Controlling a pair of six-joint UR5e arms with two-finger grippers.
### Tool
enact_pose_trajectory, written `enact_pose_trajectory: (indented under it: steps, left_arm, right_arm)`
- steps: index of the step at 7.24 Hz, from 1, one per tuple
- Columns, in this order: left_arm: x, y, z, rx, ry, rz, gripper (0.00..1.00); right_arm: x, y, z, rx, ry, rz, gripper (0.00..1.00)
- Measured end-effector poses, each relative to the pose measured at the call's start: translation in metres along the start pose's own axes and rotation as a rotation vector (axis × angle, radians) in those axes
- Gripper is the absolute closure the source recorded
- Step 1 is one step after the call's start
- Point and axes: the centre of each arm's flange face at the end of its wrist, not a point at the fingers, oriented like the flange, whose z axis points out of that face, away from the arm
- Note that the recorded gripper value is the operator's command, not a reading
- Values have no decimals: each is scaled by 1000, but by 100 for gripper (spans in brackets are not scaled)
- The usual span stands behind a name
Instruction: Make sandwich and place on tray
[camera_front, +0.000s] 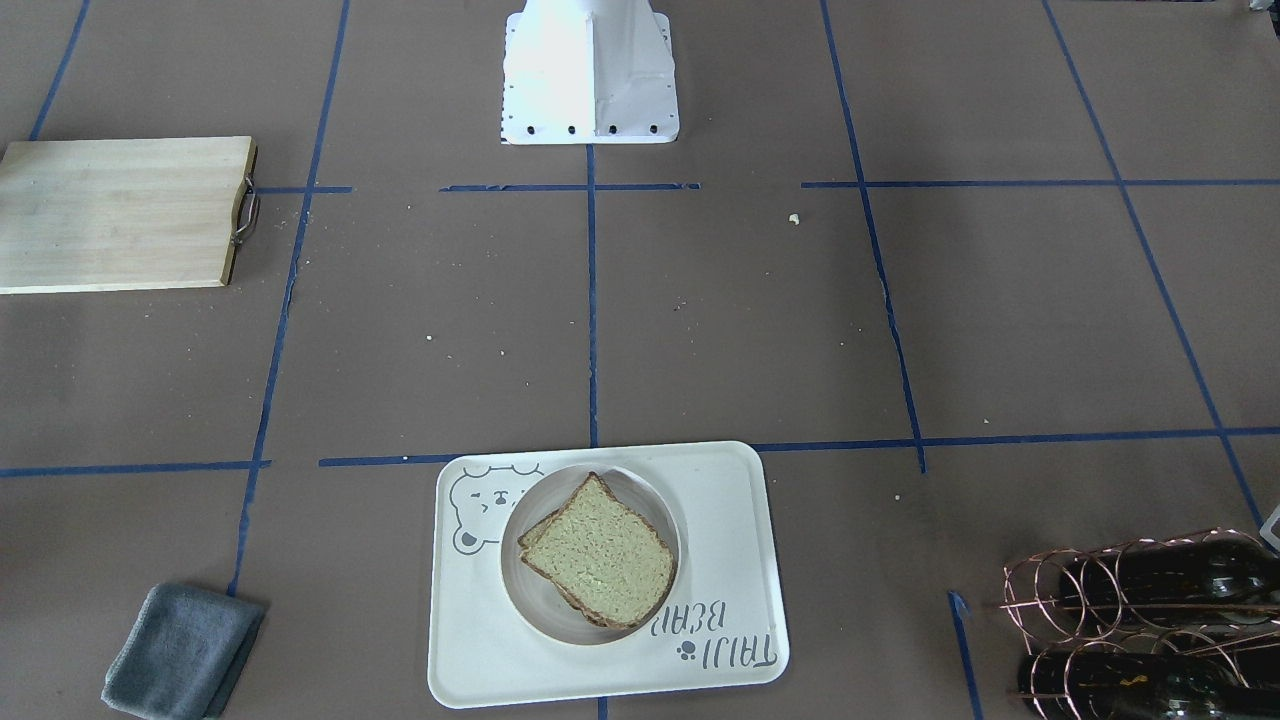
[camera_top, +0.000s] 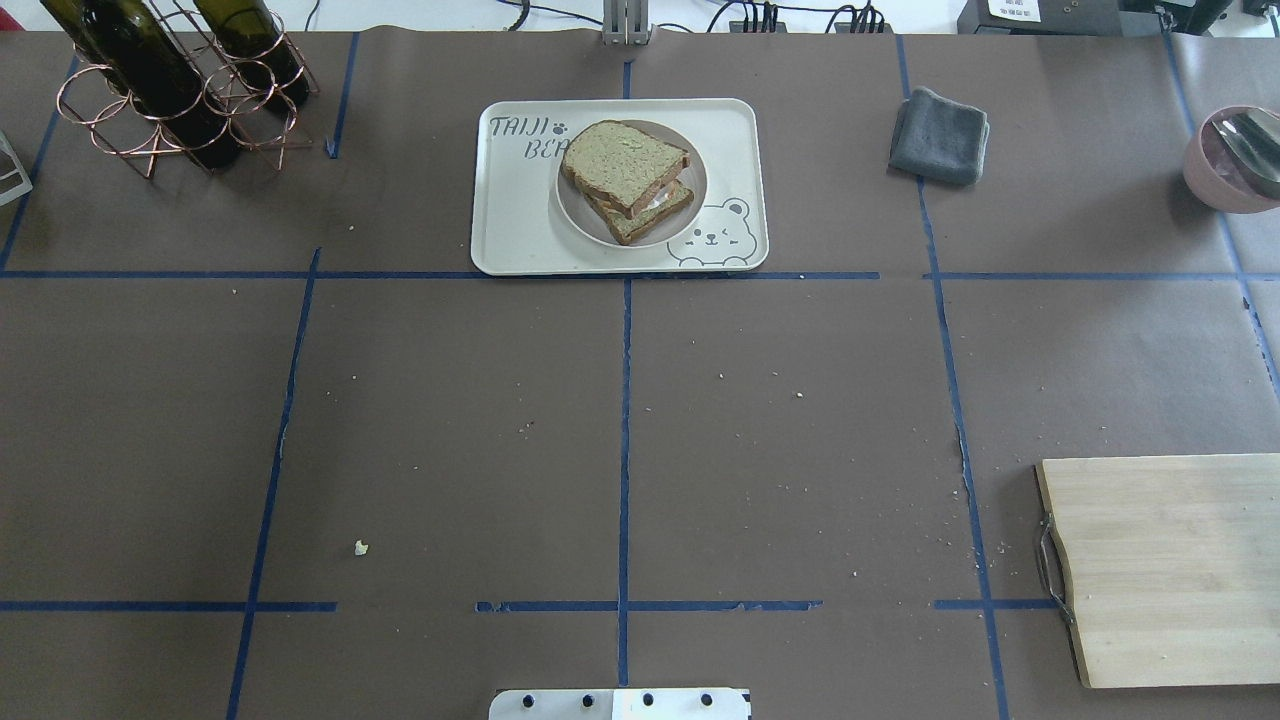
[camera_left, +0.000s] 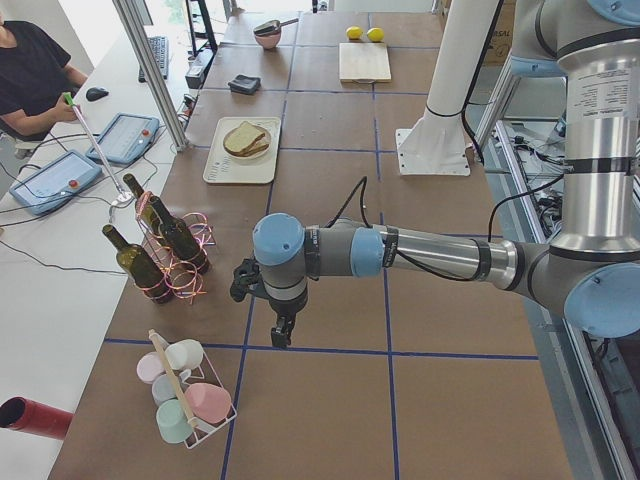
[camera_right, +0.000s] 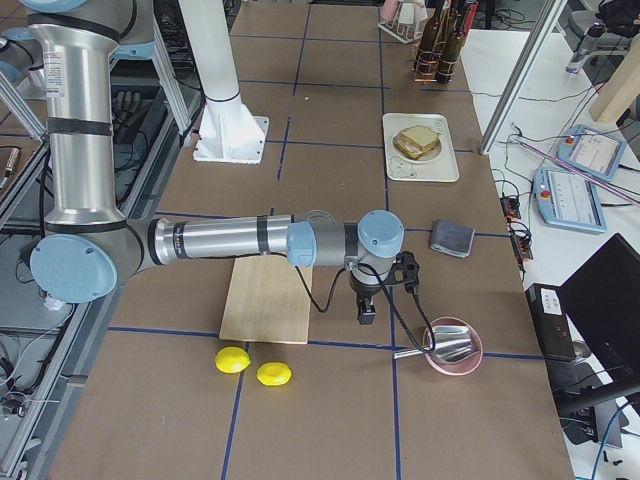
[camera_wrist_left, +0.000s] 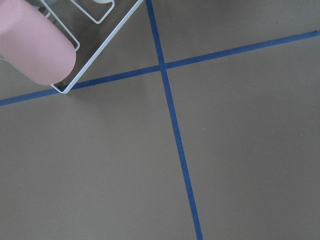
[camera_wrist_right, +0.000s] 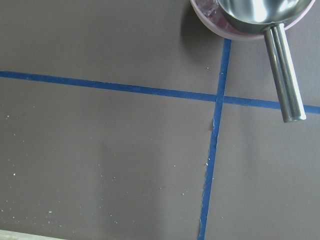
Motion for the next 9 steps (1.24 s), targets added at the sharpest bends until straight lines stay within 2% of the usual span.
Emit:
enact_pose_trajectory:
  steps: [3, 9]
  left_arm:
    - [-6, 16, 10, -71, 26, -78, 0]
    - [-3, 18, 9, -66, 28, -70, 0]
  right_arm:
    - [0, -2, 0, -1, 2, 4, 0]
    - [2, -2, -5, 8, 38, -8, 0]
